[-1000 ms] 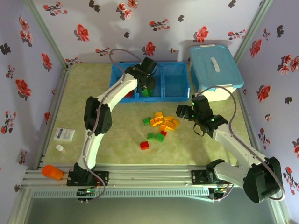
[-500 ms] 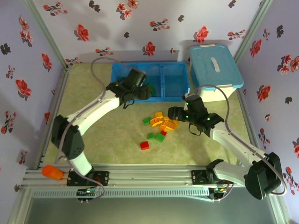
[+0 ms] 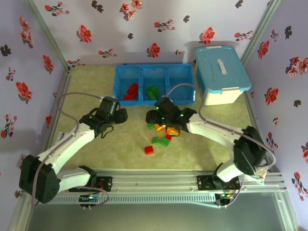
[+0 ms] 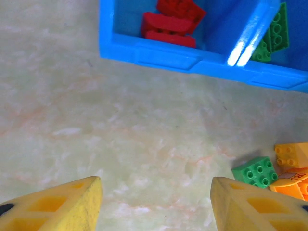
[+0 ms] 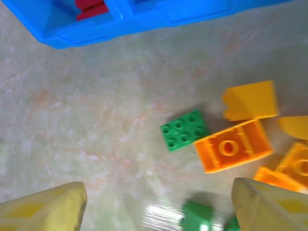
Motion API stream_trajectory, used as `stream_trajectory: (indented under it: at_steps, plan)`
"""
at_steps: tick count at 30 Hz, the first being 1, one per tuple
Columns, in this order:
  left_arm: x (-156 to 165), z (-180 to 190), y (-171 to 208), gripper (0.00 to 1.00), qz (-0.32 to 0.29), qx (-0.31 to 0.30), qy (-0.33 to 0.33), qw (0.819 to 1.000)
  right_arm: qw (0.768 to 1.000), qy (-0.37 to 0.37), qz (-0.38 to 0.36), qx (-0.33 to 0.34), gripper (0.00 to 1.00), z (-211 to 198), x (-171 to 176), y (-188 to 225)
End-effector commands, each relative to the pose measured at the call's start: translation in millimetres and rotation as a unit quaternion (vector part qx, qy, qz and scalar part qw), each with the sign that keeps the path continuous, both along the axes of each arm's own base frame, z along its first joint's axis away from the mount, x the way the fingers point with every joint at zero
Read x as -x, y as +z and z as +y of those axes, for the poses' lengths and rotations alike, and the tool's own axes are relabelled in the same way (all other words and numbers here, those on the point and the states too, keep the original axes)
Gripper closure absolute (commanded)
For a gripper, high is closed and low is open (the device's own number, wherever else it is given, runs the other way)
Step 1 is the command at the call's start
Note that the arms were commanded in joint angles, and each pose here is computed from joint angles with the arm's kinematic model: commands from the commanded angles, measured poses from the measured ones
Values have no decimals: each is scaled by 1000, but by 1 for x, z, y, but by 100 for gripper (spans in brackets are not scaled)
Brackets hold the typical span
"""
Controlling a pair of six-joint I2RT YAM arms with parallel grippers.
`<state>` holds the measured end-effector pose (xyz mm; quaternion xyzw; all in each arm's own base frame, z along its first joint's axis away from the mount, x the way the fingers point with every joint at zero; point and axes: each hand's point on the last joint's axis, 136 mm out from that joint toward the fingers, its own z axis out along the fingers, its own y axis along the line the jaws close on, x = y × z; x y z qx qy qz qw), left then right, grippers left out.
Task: Sort the legos into containers by color
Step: Pick up the lego from the center of the table.
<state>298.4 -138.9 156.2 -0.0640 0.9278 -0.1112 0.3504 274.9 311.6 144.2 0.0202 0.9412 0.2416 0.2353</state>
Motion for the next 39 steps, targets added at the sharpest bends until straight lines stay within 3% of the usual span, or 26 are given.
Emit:
stream_trajectory:
  at_steps: [1,7,13,21,32,39]
  plan:
    - [5,9,9,39,-17,25,23,999,996,-70,48,-15,22,14,-4,-9]
    - [15,21,5,39,-19,28,33,999,981,-164,104,-11,22,30,-8,-34]
    - [19,25,2,39,-17,27,35,999,958,-231,166,36,23,34,-6,-54]
    - [22,26,-2,39,-16,28,35,999,919,-323,220,44,26,25,-6,-84]
    - [23,27,-8,39,-13,30,38,999,893,-370,252,36,37,8,-32,-111]
    - [21,28,-10,39,-14,29,40,999,902,-347,251,60,49,13,-42,-120]
